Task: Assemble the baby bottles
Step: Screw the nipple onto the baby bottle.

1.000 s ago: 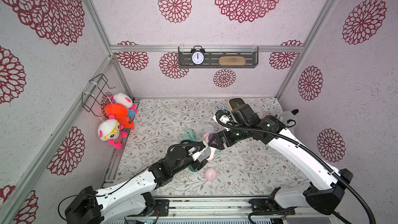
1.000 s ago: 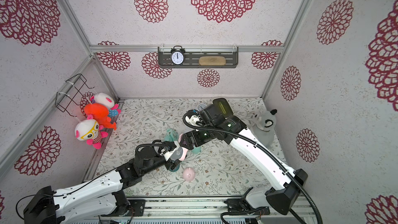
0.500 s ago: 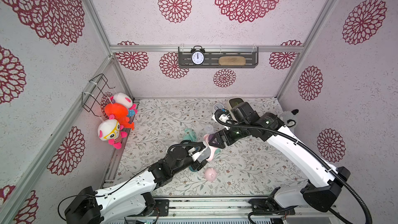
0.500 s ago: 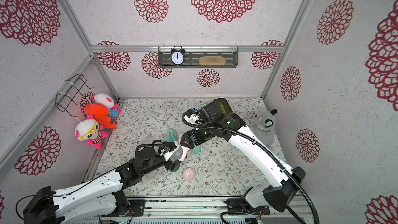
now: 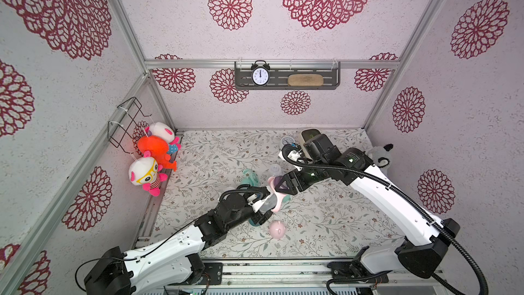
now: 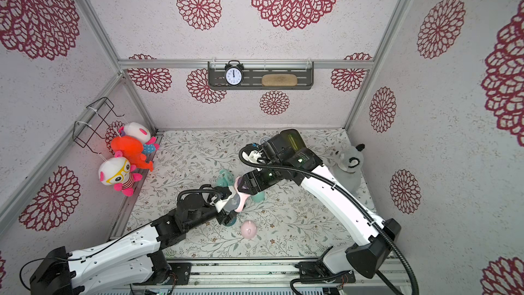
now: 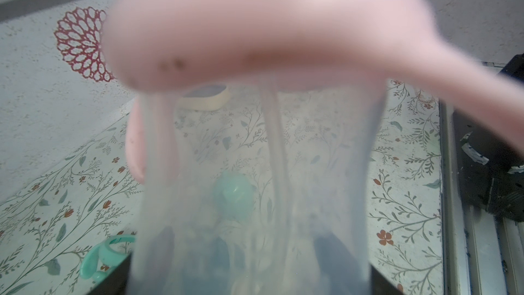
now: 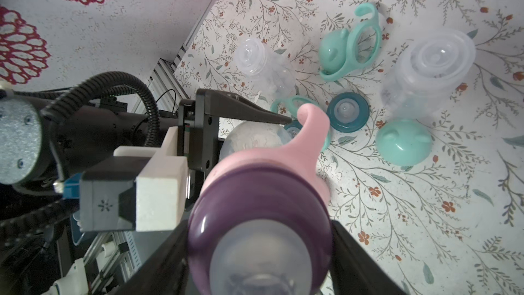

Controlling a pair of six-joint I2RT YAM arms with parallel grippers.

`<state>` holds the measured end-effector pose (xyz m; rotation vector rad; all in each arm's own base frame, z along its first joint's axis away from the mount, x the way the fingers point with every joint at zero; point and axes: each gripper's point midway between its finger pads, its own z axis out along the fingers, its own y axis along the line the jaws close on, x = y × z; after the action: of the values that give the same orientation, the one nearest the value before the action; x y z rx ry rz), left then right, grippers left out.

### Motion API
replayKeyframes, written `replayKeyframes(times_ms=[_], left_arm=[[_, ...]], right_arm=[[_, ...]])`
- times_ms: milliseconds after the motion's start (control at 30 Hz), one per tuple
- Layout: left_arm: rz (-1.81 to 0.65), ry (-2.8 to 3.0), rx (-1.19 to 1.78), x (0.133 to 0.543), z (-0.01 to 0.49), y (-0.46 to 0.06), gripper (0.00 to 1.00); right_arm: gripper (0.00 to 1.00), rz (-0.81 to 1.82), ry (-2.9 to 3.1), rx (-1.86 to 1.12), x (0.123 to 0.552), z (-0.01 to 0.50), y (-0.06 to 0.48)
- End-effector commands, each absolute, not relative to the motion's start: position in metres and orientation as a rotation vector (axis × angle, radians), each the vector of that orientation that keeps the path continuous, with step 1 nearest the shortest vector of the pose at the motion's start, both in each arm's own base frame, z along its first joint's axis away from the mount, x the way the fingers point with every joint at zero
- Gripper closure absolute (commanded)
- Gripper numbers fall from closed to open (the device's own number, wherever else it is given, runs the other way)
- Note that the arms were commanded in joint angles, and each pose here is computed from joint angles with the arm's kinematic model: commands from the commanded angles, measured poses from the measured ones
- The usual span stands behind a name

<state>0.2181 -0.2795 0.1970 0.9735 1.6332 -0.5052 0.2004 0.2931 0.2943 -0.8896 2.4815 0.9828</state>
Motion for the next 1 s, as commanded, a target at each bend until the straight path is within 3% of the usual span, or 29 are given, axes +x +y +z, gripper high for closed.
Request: replayKeyframes(times_ms=[0,333,467,667,767,867,967], left_arm=[[-0.522,1.575,0.938,0.223,0.222,-0.284,1.0],[-0.363,1.573,0.861,0.24,0.226,-0.285,1.0],[-0.328,1.568,0.863,0.241,0.221,-0.292,1.0],[-0.276,1.548,0.866,0.239,0.216,-0.3,1.0],[-0.261,1.544,0.869,0.238,0.215,-0.302,1.0],[-0.255,1.547,0.879,0.235,0.213,-0.303,1.0],[-0.257,1.559,0.893,0.234,0.206,-0.304,1.0]], right_arm=[[0.38,1.024,2.452,-0.923,0.198,0.302,0.296],[0.54,1.114,2.6,-0.703,0.192,0.289,0.301],[0.64,1.123,2.716,-0.454,0.192,0.278,0.3],[0.68,1.2,2.829,0.029,0.202,0.274,0.292],[0.56,1.144,2.894,0.199,0.209,0.267,0.284],[0.28,1.184,2.864,0.268,0.214,0.272,0.285],[0.14,1.172,2.83,0.191,0.219,0.283,0.285]])
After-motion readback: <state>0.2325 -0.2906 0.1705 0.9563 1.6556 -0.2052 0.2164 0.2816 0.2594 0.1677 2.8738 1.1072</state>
